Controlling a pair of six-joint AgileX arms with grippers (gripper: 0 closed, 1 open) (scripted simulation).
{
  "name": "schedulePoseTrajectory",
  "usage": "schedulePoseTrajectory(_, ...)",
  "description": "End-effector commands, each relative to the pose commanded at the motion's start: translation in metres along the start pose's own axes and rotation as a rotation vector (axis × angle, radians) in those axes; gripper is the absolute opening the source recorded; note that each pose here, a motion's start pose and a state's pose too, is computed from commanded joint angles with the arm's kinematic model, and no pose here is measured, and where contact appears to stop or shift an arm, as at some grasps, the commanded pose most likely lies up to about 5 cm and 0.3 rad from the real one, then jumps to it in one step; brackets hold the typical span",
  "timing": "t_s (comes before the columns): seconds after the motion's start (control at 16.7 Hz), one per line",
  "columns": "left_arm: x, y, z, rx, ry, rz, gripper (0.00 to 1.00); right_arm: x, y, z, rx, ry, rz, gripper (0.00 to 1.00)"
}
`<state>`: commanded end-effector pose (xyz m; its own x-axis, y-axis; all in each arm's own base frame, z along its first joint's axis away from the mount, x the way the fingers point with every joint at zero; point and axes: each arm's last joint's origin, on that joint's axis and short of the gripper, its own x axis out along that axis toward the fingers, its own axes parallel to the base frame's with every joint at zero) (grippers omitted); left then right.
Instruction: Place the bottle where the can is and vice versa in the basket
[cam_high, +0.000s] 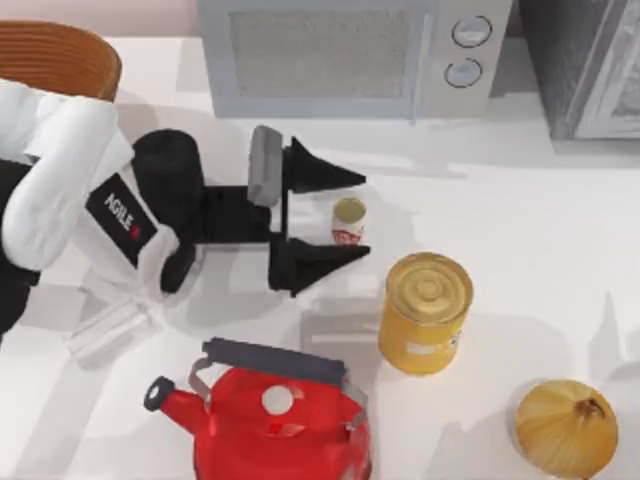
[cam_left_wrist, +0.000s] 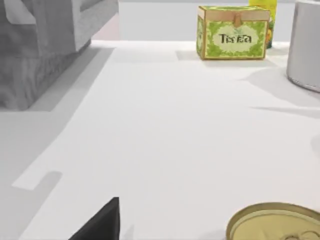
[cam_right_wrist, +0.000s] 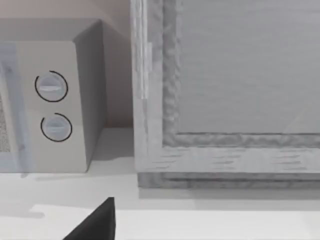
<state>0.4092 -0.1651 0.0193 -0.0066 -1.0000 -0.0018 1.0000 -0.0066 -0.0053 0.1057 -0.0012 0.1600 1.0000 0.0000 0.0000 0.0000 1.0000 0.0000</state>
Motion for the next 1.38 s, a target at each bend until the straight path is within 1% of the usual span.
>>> schedulePoseTrajectory(0.06,-0.001,-0.002,0.003,-0.009,0.003,0.019,1.00,0.000,0.000,0.000,0.000,0.000,0.000,1.00)
schedulePoseTrajectory(0.18,-0.005,-0.009,0.015,-0.038,0.015,0.082,1.00,0.000,0.000,0.000,0.000,0.000,0.000,1.00)
schedulePoseTrajectory(0.36,-0.017,-0.027,0.049,-0.086,0.040,0.228,1.00,0.000,0.000,0.000,0.000,0.000,0.000,1.00)
schedulePoseTrajectory(0.48,-0.029,-0.046,0.080,-0.107,0.057,0.350,1.00,0.000,0.000,0.000,0.000,0.000,0.000,1.00)
schedulePoseTrajectory(0.6,-0.045,-0.073,0.116,-0.110,0.067,0.486,1.00,0.000,0.000,0.000,0.000,0.000,0.000,1.00)
schedulePoseTrajectory(0.78,-0.074,-0.124,0.164,-0.085,0.067,0.703,1.00,0.000,0.000,0.000,0.000,0.000,0.000,1.00)
schedulePoseTrajectory(0.9,-0.094,-0.164,0.185,-0.056,0.055,0.852,1.00,0.000,0.000,0.000,0.000,0.000,0.000,1.00)
schedulePoseTrajectory(1.02,-0.112,-0.204,0.195,-0.023,0.035,0.997,1.00,0.000,0.000,0.000,0.000,0.000,0.000,1.00)
schedulePoseTrajectory(1.14,-0.127,-0.239,0.195,0.007,0.012,1.131,1.00,0.000,0.000,0.000,0.000,0.000,0.000,1.00)
schedulePoseTrajectory(1.26,-0.139,-0.266,0.187,0.028,-0.009,1.253,1.00,0.000,0.000,0.000,0.000,0.000,0.000,1.00)
schedulePoseTrajectory(1.38,-0.148,-0.284,0.174,0.034,-0.018,1.362,1.00,0.000,0.000,0.000,0.000,0.000,0.000,1.00)
